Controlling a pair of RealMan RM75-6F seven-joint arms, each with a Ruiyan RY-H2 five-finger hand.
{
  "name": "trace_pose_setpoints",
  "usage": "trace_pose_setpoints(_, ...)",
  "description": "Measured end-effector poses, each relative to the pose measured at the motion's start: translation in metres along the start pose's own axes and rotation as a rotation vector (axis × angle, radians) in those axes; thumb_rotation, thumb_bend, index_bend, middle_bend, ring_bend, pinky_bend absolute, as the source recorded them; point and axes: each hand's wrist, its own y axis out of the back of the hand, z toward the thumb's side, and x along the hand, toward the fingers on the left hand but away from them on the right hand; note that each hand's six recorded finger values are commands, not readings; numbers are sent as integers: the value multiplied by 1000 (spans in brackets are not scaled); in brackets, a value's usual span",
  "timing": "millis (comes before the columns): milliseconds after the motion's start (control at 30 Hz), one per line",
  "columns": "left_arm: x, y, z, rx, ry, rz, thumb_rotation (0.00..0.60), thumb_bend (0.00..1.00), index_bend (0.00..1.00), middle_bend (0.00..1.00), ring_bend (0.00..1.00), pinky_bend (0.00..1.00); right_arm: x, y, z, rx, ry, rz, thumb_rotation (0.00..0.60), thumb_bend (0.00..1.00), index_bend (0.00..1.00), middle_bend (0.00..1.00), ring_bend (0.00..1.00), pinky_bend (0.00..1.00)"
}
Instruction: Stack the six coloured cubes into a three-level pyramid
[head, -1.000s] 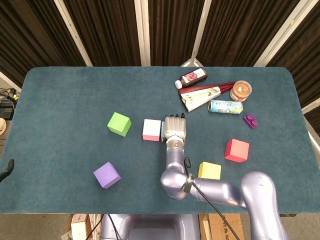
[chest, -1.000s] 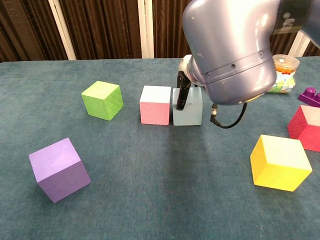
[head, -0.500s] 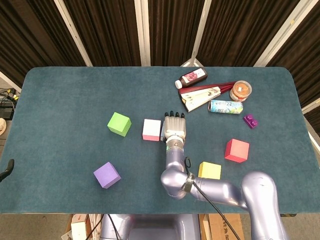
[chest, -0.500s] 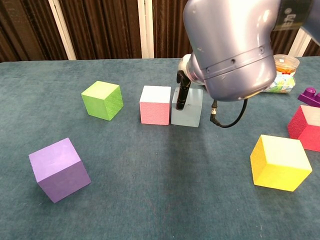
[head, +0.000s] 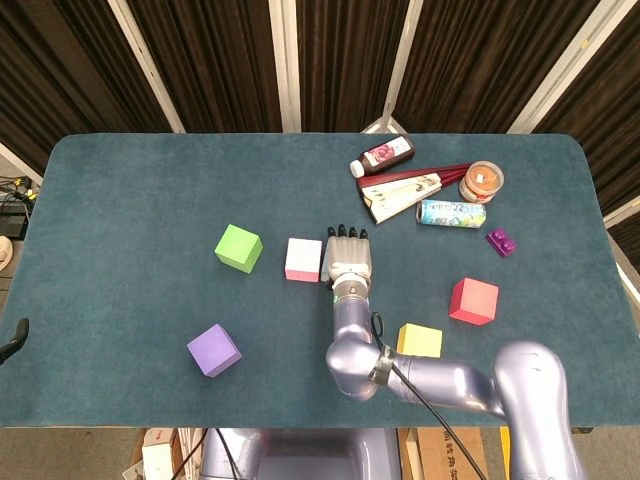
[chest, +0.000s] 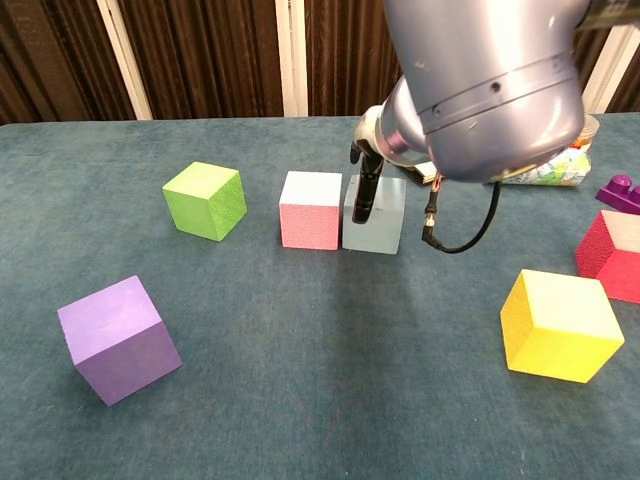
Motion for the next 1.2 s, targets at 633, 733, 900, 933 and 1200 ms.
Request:
trace_pose_setpoints(633, 0, 1, 0, -5, 4, 4, 600, 380, 111, 0, 0, 0, 28, 9, -81, 26, -20, 8, 600, 287, 107, 88, 15, 0)
trace_pose_setpoints(733, -1, 1, 0, -7, 3, 4, 600, 380, 111, 0, 0, 0, 30, 2, -92, 24, -20, 23, 600, 286, 117, 92, 15, 0)
trace_pose_setpoints(900, -1, 0, 1, -8, -1, 0, 600, 380, 111, 0, 0, 0, 29, -10, -99, 19, -10, 43, 600, 287, 128, 92, 15, 0)
trace_pose_setpoints(933, -1, 0, 1, -8, -2, 0, 600, 380, 111, 0, 0, 0, 28, -11, -100, 18, -11, 45, 600, 287, 129, 92, 15, 0)
trace_pose_setpoints(1200, 0, 1, 0, -10, 1, 1, 600, 380, 111, 0, 0, 0, 22, -20, -94, 16, 3, 63, 600, 286, 144, 92, 15, 0)
